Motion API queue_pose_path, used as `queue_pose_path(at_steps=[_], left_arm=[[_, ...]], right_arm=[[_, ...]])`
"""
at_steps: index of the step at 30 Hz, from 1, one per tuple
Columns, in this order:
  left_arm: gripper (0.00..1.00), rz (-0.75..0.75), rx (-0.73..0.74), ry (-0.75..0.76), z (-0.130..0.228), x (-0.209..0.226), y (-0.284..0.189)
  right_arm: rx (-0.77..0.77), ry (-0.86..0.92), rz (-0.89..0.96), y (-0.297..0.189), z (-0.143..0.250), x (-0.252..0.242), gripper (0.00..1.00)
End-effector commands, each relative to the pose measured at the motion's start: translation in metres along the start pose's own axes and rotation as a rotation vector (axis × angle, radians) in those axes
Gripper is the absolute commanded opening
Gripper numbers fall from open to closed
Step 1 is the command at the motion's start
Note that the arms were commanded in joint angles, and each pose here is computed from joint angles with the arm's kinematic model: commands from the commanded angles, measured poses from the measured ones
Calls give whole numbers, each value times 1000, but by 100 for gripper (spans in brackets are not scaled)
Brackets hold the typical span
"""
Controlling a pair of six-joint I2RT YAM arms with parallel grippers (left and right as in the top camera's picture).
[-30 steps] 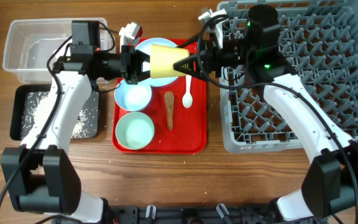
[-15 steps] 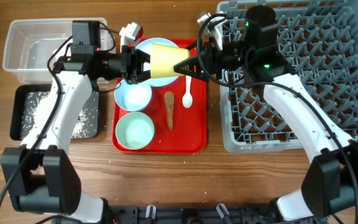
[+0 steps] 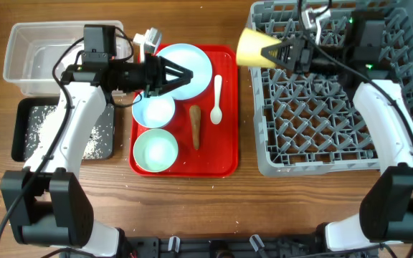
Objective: Sort waste into correct bins and load items into the dishwasher rack
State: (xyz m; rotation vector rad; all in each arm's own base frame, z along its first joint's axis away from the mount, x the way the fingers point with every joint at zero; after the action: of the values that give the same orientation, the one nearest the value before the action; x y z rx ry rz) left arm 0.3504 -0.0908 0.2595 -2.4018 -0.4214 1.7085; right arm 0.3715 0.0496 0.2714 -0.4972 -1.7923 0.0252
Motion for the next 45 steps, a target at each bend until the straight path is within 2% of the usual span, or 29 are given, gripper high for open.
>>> queue_pose_path(at_steps=[1,5,8,11,16,22,25,27,28,30,31,35,38,42,45], left_arm=[[28,-536,-79,-4,1,27,-9],[30,-784,-80,-38,7,40,-16],[31,-847,-88,-40,7,44,-20],[31,-888,-95,-39,7,45,-22],[31,-908,-83,-52,10,47,-23],[31,-962,-66,-73,14,49,-26],[31,-962,-64,-74,14,49,-26],[31,-962,-64,-75,14,49,-26],[31,-962,-64,-75,14,49,-26],[31,-962,-63,-76,14,49,-26],[31,-962,-64,-75,14,49,-26],[31,-962,-63,-76,14,49,-26],[31,-962,-63,-76,15,49,-26],[31,-962,-63,-76,15,49,-26],[32,-962,-63,-76,15,49,-26]], right_arm=[[-118,-70,289,-21,16,21,61],[-194,28,595,-54,57,45,61],[-223,80,786,-70,84,55,61],[-175,147,984,-73,109,51,61],[-17,223,1111,-53,125,38,61],[147,300,1234,-29,121,2,62],[196,323,1257,-17,115,-18,62],[228,332,1269,-11,113,-28,69],[240,334,1272,-10,113,-31,75],[256,339,1274,-9,114,-33,96],[252,338,1269,-9,114,-32,100],[224,324,1241,-9,109,-24,100],[135,254,1173,-12,91,5,96],[9,55,1010,-12,58,64,91],[-55,-81,883,11,47,89,88]])
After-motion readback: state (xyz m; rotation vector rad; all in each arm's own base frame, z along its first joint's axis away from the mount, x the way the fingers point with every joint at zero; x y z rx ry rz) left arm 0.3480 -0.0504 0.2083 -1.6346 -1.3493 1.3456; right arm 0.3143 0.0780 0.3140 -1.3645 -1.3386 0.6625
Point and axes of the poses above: each gripper's point midway between its finger pads, its own y axis out along the fingers, its own x axis along the line the jaws close on, z = x × y, the point moved 10 cm from there along -y, back along the fingers, and after that the axes turned 11 degrees about y, right-handed, at the moved point
